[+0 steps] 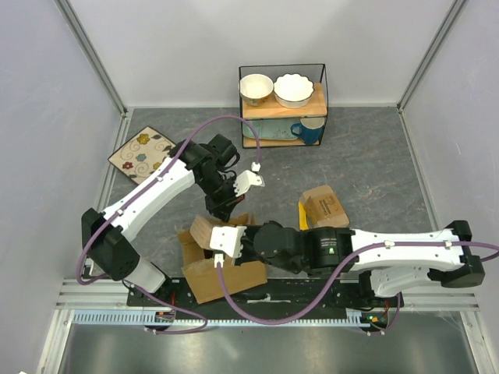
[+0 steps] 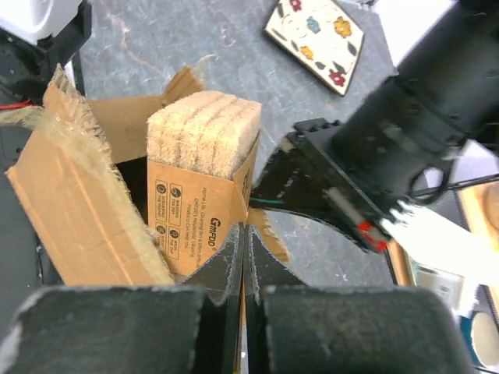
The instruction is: Unpack the express box
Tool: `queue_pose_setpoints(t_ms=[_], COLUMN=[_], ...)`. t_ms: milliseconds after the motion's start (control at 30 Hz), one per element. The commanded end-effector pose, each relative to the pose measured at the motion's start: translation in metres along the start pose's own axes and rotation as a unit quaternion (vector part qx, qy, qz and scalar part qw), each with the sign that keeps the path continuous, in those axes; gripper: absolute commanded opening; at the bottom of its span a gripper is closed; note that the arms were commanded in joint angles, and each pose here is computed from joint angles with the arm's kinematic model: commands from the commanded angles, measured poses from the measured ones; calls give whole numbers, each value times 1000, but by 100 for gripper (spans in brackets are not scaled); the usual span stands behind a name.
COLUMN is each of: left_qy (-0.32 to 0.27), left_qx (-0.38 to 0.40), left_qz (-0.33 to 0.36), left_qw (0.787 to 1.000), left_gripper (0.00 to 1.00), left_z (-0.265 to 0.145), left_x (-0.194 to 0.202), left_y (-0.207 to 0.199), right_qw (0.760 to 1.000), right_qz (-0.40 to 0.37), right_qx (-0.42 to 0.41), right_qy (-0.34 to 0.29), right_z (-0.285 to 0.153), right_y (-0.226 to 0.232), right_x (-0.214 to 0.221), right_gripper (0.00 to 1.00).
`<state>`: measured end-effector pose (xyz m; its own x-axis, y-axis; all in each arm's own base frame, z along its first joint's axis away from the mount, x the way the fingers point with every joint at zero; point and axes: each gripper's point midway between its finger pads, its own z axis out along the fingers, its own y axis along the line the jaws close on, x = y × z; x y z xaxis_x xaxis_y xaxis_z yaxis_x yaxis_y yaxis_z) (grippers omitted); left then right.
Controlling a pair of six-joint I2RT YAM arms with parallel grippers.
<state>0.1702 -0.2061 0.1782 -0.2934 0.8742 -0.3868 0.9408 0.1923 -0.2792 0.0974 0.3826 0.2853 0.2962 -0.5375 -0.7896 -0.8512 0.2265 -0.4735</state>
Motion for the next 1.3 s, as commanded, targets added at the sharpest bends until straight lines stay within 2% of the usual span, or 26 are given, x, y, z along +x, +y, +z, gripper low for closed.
queue_pose_setpoints(t_ms=[0, 100, 267, 400, 567, 733, 967, 1000, 1267], left_qy=[28, 34, 56, 42, 13, -15, -40, -46, -77], left_qx=[-18, -33, -108, -163, -191, -175, -117, -104, -61], left_qz=[-18, -22, -38, -61, -93, -89, -96, -96, -92], left_qw=[999, 999, 992, 984, 977, 981, 988, 989, 991], left_gripper=[2, 2, 2, 2, 2, 2, 2, 2, 2], left_z=[-2, -2, -3, -21, -44, -51, -43, -41, -38], left_x=[15, 16, 20, 8, -6, -20, -30, -32, -46], left_y=[2, 8, 42, 74, 106, 101, 81, 77, 63], right_qw=[997, 996, 993, 988, 975, 957, 917, 903, 865], right_qz=[14, 19, 23, 30, 47, 61, 150, 173, 252], right_qx=[63, 78, 111, 146, 216, 283, 361, 382, 404], right_qy=[-36, -42, -39, -33, -12, 29, 77, 90, 162], right_z=[-34, -43, -61, -80, -105, -117, -104, -104, -83], right_y=[-42, -53, -71, -90, -118, -135, -173, -187, -217], right_x=[-31, -35, -36, -33, -21, 8, 72, 88, 169], right_gripper=[0, 0, 0, 0, 0, 0, 0, 0, 0])
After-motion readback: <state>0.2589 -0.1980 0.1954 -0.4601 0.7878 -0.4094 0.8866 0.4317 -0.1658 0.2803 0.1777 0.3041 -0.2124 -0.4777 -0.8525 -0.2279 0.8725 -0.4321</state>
